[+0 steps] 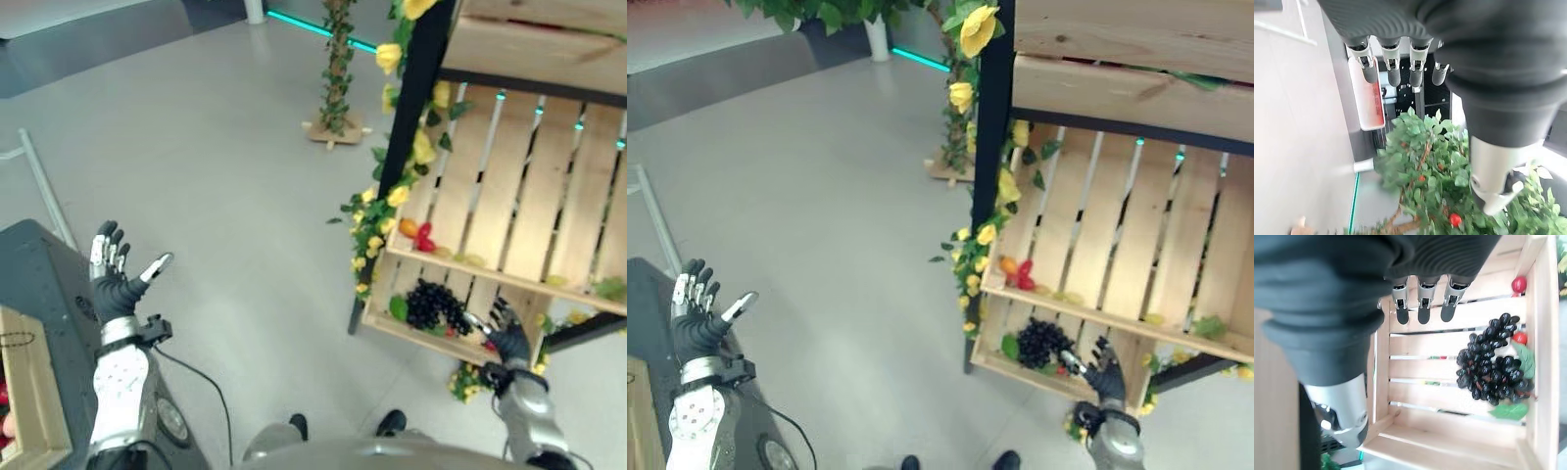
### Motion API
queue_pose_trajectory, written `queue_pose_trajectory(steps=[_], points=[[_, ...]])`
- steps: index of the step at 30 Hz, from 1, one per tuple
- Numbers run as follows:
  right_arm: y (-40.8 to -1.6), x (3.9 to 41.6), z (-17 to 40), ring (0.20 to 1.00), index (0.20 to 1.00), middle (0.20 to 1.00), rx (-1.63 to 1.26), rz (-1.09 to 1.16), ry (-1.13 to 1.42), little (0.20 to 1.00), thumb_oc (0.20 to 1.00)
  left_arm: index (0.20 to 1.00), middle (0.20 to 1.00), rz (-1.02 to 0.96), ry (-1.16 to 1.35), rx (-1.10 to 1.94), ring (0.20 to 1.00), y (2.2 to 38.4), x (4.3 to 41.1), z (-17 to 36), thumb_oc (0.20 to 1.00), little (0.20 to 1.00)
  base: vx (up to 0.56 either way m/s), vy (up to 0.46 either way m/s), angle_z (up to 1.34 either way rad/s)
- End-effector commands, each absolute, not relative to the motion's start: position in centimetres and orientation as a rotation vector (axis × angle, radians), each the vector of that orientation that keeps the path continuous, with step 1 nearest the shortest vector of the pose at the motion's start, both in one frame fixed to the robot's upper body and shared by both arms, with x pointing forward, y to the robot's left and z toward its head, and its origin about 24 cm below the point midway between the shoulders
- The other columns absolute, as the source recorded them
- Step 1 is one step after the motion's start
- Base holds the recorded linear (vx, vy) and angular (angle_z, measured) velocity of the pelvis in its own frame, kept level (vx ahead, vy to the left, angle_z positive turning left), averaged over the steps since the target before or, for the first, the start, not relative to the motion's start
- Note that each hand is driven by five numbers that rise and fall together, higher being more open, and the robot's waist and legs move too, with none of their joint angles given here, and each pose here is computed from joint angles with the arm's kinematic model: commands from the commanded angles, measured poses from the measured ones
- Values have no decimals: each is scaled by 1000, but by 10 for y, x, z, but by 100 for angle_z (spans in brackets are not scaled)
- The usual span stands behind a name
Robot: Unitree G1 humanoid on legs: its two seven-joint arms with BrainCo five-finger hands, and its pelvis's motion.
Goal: Pick up the fruits from the basket on one side to the basket on the other side
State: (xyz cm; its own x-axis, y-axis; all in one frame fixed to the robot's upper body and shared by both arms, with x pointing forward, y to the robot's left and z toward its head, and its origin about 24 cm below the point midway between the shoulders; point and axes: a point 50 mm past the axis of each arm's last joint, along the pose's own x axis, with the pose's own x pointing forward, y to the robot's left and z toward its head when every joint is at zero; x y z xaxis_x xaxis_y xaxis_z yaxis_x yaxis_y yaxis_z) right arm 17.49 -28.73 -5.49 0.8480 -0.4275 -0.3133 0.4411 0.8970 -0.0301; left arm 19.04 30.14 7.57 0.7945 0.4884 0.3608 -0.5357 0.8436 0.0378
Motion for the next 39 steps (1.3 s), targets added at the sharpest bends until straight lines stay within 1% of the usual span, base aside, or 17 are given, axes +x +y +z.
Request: queue_pose_trajectory(steps=[1, 6, 17, 21, 28, 32, 36, 39], points=[[-295, 192, -28, 1000, 1000, 1000, -28, -446, 172, 1000, 1000, 1000, 1000, 620, -527, 197, 1000, 312, 181, 110, 1000, 1000, 11, 30, 4], [-296, 183, -40, 1000, 1000, 1000, -56, -444, 242, 1000, 1000, 1000, 1000, 691, -518, 199, 1000, 320, 172, 107, 1000, 1000, 3, 7, 2], [-289, 176, -50, 1000, 1000, 1000, -63, -420, 295, 1000, 1000, 1000, 1000, 731, -521, 217, 1000, 325, 166, 109, 1000, 1000, 3, 8, 7], [-292, 173, -54, 1000, 1000, 1000, -69, -438, 321, 1000, 1000, 1000, 1000, 735, -539, 232, 1000, 326, 165, 114, 1000, 1000, 5, 15, 12], [-290, 175, -55, 1000, 1000, 1000, -69, -427, 331, 1000, 1000, 1000, 1000, 753, -540, 249, 1000, 329, 165, 116, 1000, 1000, -8, 17, 12], [-287, 180, -45, 1000, 1000, 1000, -67, -386, 279, 1000, 1000, 1000, 1000, 763, -535, 248, 1000, 331, 166, 115, 1000, 1000, -12, 6, 6], [-291, 172, -47, 1000, 1000, 1000, -71, -382, 306, 1000, 1000, 1000, 1000, 751, -490, 249, 1000, 331, 169, 108, 1000, 1000, -10, 3, 3], [-299, 155, -65, 1000, 1000, 1000, -115, -412, 428, 1000, 1000, 1000, 1000, 720, -423, 240, 1000, 330, 171, 96, 1000, 1000, 0, 0, 0]])
